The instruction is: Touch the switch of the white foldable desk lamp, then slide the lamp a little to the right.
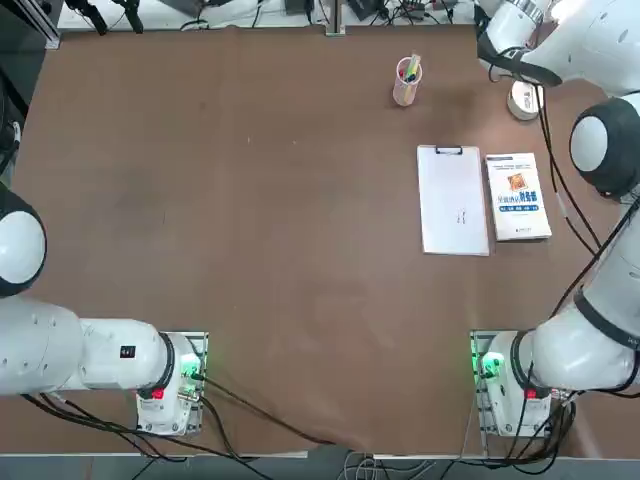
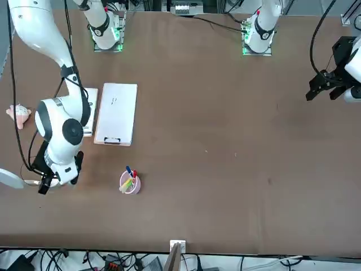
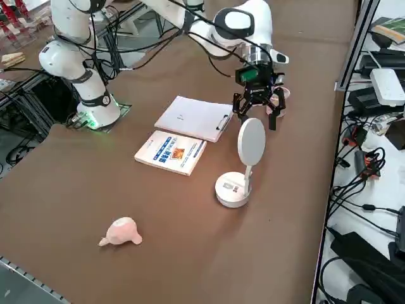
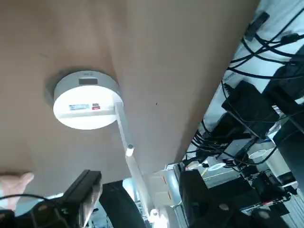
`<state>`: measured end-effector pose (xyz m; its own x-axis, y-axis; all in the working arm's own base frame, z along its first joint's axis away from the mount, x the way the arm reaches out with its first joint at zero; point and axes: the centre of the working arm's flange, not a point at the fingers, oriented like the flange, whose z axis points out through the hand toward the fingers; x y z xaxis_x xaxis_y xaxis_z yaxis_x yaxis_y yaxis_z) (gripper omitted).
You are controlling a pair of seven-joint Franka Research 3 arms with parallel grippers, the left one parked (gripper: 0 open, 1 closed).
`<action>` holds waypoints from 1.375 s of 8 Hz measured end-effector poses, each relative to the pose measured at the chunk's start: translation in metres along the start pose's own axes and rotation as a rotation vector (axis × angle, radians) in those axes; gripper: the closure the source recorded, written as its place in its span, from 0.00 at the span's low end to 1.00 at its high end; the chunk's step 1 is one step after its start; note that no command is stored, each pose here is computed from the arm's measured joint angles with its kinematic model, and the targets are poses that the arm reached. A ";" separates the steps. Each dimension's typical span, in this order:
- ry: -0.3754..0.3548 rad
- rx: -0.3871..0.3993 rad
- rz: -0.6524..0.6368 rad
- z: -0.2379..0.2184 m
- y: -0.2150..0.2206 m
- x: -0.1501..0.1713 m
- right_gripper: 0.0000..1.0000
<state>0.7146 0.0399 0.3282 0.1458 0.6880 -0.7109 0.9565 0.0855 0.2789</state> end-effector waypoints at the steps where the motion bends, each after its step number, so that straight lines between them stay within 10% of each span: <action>1: -0.025 0.027 -0.034 0.005 -0.001 0.005 0.00; 11: -0.134 0.124 -0.110 0.078 0.014 0.038 0.00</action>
<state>0.7535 0.0113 0.2545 0.0634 0.5768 -0.8144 0.9910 0.0597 0.1194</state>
